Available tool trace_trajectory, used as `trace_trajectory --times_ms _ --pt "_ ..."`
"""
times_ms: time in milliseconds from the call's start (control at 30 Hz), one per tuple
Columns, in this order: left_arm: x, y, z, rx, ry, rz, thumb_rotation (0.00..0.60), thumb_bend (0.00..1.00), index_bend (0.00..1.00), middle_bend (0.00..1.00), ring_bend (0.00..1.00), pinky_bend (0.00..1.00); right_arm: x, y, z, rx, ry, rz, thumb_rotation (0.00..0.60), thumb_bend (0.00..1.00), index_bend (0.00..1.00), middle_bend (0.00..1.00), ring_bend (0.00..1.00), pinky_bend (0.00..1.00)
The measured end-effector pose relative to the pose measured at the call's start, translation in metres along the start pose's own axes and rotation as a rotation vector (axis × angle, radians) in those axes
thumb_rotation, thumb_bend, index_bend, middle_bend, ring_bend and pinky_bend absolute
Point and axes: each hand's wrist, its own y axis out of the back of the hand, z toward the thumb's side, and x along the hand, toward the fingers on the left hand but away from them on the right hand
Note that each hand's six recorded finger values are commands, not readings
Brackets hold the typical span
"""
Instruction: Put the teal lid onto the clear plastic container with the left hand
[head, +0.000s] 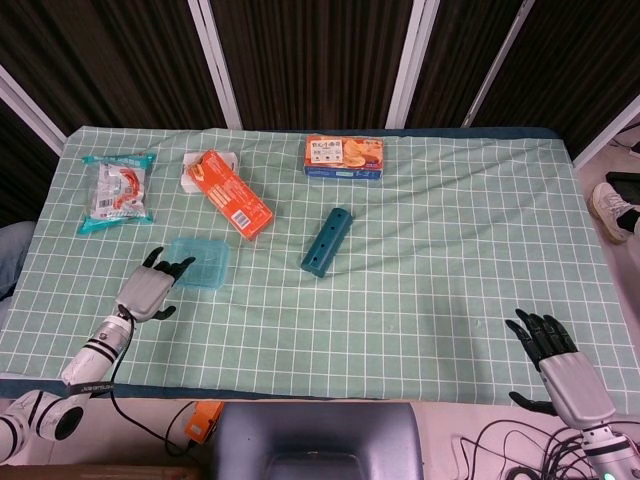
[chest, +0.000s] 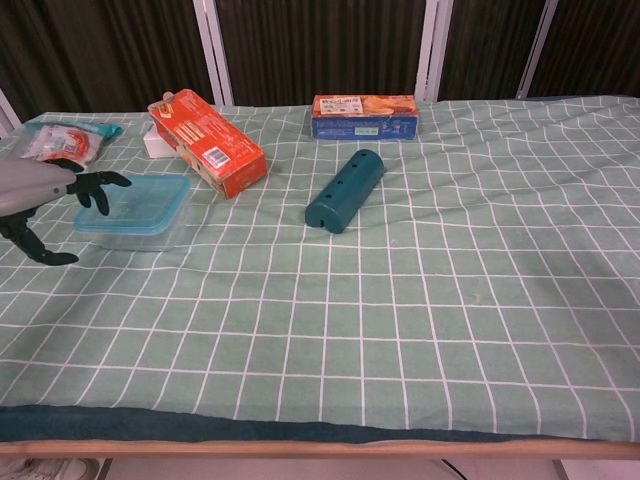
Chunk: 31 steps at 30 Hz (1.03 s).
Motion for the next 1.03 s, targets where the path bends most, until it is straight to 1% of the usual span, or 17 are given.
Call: trace_trajectory --times_ms 67,133,167,267,367,433,500,533,667,733,800,900,1033 --pt "-0.001 0.014 0.002 -0.002 -0.008 0.055 0.600 0.24 0.00 0.10 0.11 0.00 0.000 0.000 0.000 0.000 0.001 0.000 0.600 0.16 0.00 0.00 0.00 0.00" --pt "-0.004 0.027 0.005 -0.009 -0.018 0.109 0.600 0.24 0.00 0.06 0.05 0.00 0.000 0.000 0.000 0.001 0.001 -0.001 0.600 0.16 0.00 0.00 0.00 0.00" --pt "-0.007 0.036 0.008 -0.019 -0.028 0.144 0.600 0.24 0.00 0.04 0.03 0.00 0.001 0.000 0.000 0.001 0.002 -0.001 0.600 0.16 0.00 0.00 0.00 0.00" --pt "-0.022 0.054 0.017 -0.051 -0.057 0.222 0.600 0.25 0.00 0.03 0.02 0.00 0.002 0.000 0.001 0.003 0.006 -0.003 0.600 0.16 0.00 0.00 0.00 0.00" --pt "-0.045 0.060 0.021 -0.099 -0.073 0.275 0.600 0.26 0.00 0.01 0.00 0.00 0.002 -0.001 0.002 0.007 0.009 0.001 0.600 0.16 0.00 0.00 0.00 0.00" --pt "-0.063 0.055 0.019 -0.129 -0.068 0.293 0.600 0.26 0.00 0.00 0.00 0.00 0.002 -0.001 0.002 0.009 0.010 0.004 0.600 0.16 0.00 0.00 0.00 0.00" --pt "-0.088 0.044 0.013 -0.159 -0.042 0.302 0.600 0.26 0.00 0.00 0.00 0.00 0.002 -0.002 0.002 0.011 0.011 0.007 0.600 0.16 0.00 0.00 0.00 0.00" --pt "-0.100 0.037 0.009 -0.170 -0.022 0.302 0.600 0.26 0.00 0.00 0.00 0.00 0.002 -0.002 0.003 0.013 0.012 0.007 0.600 0.16 0.00 0.00 0.00 0.00" --pt "-0.157 0.000 -0.007 -0.214 0.098 0.284 0.600 0.26 0.00 0.00 0.00 0.00 0.003 -0.005 0.006 0.028 0.020 0.011 0.600 0.16 0.00 0.00 0.00 0.00" --pt "-0.173 -0.014 -0.012 -0.226 0.139 0.282 0.600 0.27 0.00 0.00 0.00 0.00 0.003 -0.006 0.008 0.036 0.026 0.011 0.600 0.16 0.00 0.00 0.00 0.00" --pt "-0.181 -0.023 -0.018 -0.201 0.153 0.273 0.600 0.27 0.00 0.00 0.00 0.00 0.006 -0.007 0.011 0.043 0.035 0.007 0.600 0.16 0.00 0.00 0.00 0.00" --pt "-0.181 -0.026 -0.015 -0.194 0.135 0.274 0.600 0.27 0.00 0.00 0.00 0.00 0.011 -0.006 0.013 0.048 0.041 -0.003 0.600 0.16 0.00 0.00 0.00 0.00" --pt "-0.185 -0.020 -0.014 -0.207 0.123 0.328 0.600 0.27 0.00 0.00 0.00 0.00 0.014 -0.006 0.012 0.050 0.039 -0.010 0.600 0.16 0.00 0.00 0.00 0.00"
